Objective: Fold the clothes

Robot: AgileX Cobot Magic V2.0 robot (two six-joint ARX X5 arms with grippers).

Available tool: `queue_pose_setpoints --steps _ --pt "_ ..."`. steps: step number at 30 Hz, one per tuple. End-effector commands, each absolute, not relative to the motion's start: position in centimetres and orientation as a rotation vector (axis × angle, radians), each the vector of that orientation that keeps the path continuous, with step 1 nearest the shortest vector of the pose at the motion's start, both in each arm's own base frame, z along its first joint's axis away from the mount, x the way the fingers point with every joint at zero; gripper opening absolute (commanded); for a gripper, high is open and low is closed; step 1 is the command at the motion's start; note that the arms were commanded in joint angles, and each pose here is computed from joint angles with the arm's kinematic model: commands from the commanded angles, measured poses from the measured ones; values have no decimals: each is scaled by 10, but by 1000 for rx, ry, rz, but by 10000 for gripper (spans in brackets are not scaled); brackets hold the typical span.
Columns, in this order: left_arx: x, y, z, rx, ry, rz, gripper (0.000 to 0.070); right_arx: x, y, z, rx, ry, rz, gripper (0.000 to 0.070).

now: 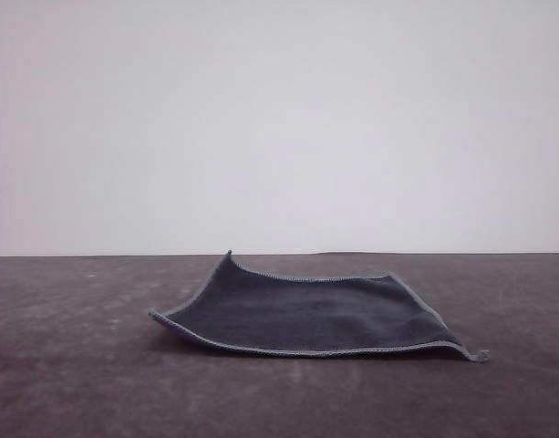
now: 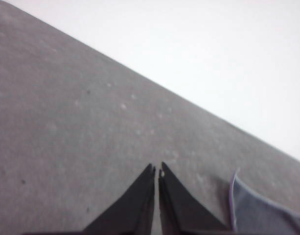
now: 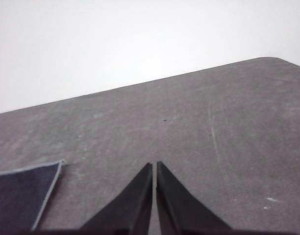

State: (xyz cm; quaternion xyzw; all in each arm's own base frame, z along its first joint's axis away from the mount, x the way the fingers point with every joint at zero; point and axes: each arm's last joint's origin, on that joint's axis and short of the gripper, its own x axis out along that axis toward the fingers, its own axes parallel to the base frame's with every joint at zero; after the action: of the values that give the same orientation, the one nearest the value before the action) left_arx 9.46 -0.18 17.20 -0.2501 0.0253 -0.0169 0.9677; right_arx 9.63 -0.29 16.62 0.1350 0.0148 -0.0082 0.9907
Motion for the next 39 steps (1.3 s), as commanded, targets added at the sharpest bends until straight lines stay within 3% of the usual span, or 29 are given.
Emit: queue_pose_setpoints --steps 1,10,16,21,30,39 --pt "91 -1 190 -517 -16 -34 4 94 -3 181 306 -21 -7 10" --pt "69 0 251 -427 38 30 4 72 -2 242 305 -41 -5 6" --pt "70 0 281 -299 183 48 4 67 -1 268 280 121 -14 6" --pt "86 0 282 -207 371 45 4 82 0 264 198 283 54 6" --pt "121 -11 271 -238 623 -187 4 114 9 252 125 455 213 6" --pt "131 -43 280 17 584 -471 4 119 30 251 47 457 366 6"
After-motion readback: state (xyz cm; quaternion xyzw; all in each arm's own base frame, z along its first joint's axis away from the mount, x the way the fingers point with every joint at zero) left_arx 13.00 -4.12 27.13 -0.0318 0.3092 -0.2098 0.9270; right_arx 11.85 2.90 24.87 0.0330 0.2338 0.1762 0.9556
